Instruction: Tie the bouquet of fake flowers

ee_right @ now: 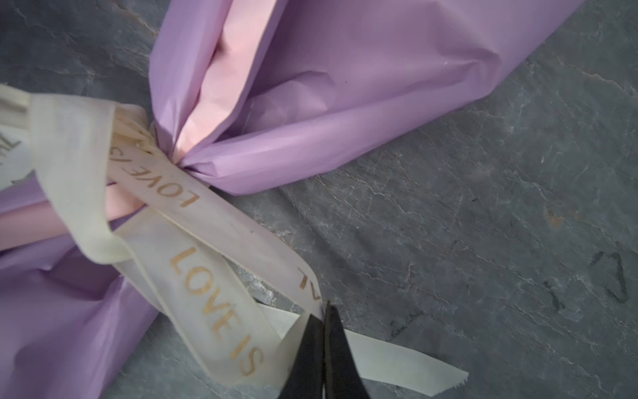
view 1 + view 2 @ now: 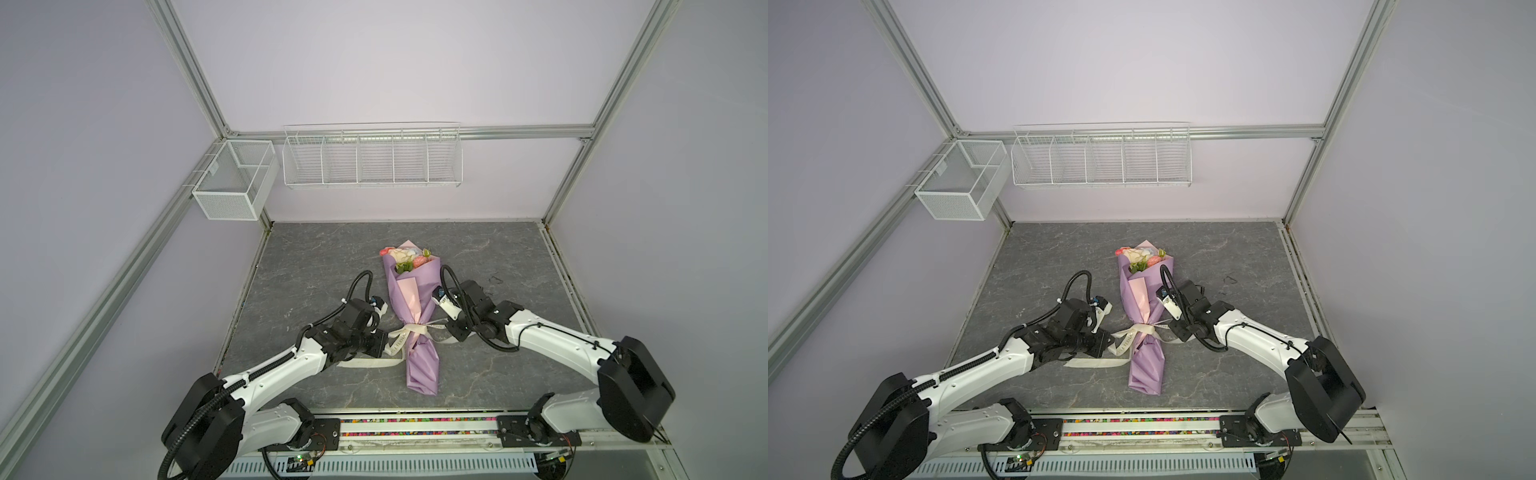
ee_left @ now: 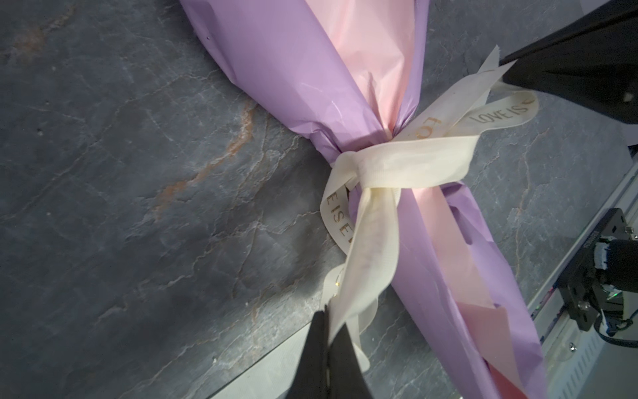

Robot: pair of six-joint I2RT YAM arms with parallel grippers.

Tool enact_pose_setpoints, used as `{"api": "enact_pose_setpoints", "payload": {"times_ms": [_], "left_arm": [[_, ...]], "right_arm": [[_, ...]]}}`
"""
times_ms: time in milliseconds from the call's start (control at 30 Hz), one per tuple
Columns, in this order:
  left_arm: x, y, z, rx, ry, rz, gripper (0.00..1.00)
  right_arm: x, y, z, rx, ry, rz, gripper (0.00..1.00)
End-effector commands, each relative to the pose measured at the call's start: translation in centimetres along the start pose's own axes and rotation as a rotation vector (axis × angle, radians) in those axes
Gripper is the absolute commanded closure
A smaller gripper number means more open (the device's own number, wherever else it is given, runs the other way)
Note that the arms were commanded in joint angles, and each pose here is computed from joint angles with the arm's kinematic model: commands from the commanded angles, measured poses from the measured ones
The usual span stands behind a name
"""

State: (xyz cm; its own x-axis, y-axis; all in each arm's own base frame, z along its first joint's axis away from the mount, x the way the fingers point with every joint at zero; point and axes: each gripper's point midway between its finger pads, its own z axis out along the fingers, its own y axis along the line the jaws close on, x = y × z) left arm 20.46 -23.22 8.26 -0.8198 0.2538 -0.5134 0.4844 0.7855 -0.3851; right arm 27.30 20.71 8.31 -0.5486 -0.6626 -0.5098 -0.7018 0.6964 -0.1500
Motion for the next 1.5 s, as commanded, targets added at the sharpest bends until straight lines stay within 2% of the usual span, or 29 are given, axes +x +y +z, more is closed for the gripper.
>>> {"api": "enact_pose_setpoints", "payload": {"times_ms": [0,233,433,567,867,1333,1467], "left_arm": [[0.3,1.3,0.4,-0.054,0.006,-0.055,1.0],[1.1,3.3,0.8,-0.165,0.051,-0.104,1.0],[1.7,4.2,1.1,-0.21,0.093,-0.133,1.0],[2.5,5.2,1.8,-0.242,0.139,-0.188,1.0],[3.8,6.9,2.1,-0.266,0.2,-0.252,1.0],[3.6,8.9,1.0,-0.317,0.207,-0.299,1.0],[3.8,9.7,0.7,-0.366,0.22,-0.304,1.0]], "right_arm": [[0.6,-0.9,-0.1,0.046,0.007,0.056,0.93],[2.0,-3.8,-0.2,0.163,0.058,0.129,0.93],[3.2,-4.5,0.3,0.196,0.105,0.091,0.93],[4.7,-6.1,0.8,0.293,0.187,0.059,0.93],[7.2,-9.0,1.1,0.417,0.277,0.113,0.93],[9.3,-10.9,1.4,0.472,0.326,0.174,0.93],[9.8,-11.6,1.3,0.488,0.331,0.2,0.93]]}}
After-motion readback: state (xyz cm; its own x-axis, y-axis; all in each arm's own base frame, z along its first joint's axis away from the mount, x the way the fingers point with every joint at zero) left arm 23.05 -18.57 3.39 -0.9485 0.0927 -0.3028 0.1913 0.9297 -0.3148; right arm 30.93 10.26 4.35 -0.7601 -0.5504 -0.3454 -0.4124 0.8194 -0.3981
